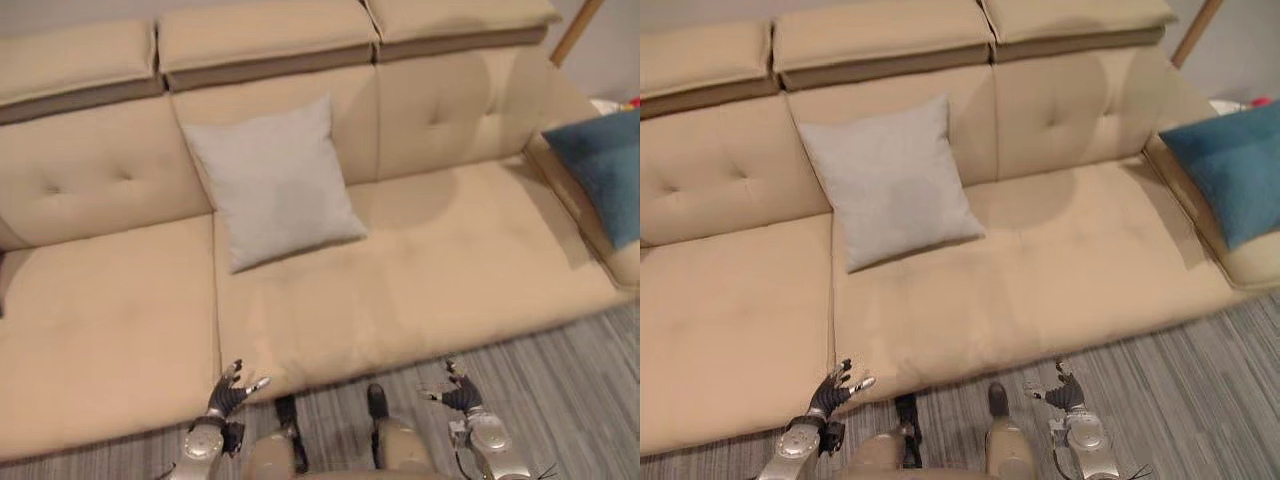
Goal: Pick up cushions and gather them together orderly.
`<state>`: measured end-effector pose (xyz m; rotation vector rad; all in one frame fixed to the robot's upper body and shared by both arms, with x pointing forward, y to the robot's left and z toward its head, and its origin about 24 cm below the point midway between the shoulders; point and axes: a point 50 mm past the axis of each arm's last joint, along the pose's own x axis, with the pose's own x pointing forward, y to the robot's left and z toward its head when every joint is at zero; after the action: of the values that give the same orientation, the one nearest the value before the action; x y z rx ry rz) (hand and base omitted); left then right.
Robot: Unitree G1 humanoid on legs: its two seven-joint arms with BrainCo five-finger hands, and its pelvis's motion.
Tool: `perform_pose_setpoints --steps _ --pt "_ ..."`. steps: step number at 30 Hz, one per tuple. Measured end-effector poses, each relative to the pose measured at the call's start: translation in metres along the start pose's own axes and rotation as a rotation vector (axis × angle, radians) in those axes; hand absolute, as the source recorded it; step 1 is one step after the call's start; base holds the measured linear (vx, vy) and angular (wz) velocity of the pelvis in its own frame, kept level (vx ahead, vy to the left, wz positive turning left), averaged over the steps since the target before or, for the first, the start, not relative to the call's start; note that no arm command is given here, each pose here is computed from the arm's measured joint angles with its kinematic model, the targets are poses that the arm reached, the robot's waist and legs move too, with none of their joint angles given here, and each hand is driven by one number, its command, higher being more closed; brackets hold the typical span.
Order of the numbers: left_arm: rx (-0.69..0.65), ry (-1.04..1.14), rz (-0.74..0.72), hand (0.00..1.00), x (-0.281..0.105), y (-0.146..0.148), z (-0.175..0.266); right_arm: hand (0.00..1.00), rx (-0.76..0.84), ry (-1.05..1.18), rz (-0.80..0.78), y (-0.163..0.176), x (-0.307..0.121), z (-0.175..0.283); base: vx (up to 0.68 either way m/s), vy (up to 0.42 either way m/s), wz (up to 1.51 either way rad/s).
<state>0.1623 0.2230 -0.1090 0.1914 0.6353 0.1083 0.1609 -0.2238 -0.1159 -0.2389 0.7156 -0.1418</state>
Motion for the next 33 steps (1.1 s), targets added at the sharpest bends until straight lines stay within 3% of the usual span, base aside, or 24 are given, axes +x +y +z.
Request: perform_pose_setpoints --steps 5,11,17,27,33 --pt "-0.01 0.005 0.018 0.0 -0.011 0.003 -0.008 0.0 0.013 0.031 0.02 0.009 -0.007 -0.011 -0.18 -0.145 0.2" --pt "-0.116 0.032 -0.027 0.0 -0.016 -0.033 -0.013 0.0 0.027 -0.061 -0.087 -0.021 0.006 0.018 -0.37 -0.201 0.0" --pt "-0.123 0.043 -0.02 0.0 -0.019 -0.033 -0.017 0.0 0.045 -0.067 -0.128 -0.028 0.004 0.018 -0.19 -0.083 -0.24" --pt "-0.135 -0.025 -0.032 0.0 -0.01 -0.036 0.003 0.0 0.132 -0.031 -0.168 -0.03 -0.002 0.005 -0.03 0.096 -0.69" --pt "-0.121 -0.076 -0.029 0.0 -0.009 -0.032 0.015 0.0 0.176 -0.132 -0.133 -0.013 0.006 0.036 -0.03 0.073 -2.01"
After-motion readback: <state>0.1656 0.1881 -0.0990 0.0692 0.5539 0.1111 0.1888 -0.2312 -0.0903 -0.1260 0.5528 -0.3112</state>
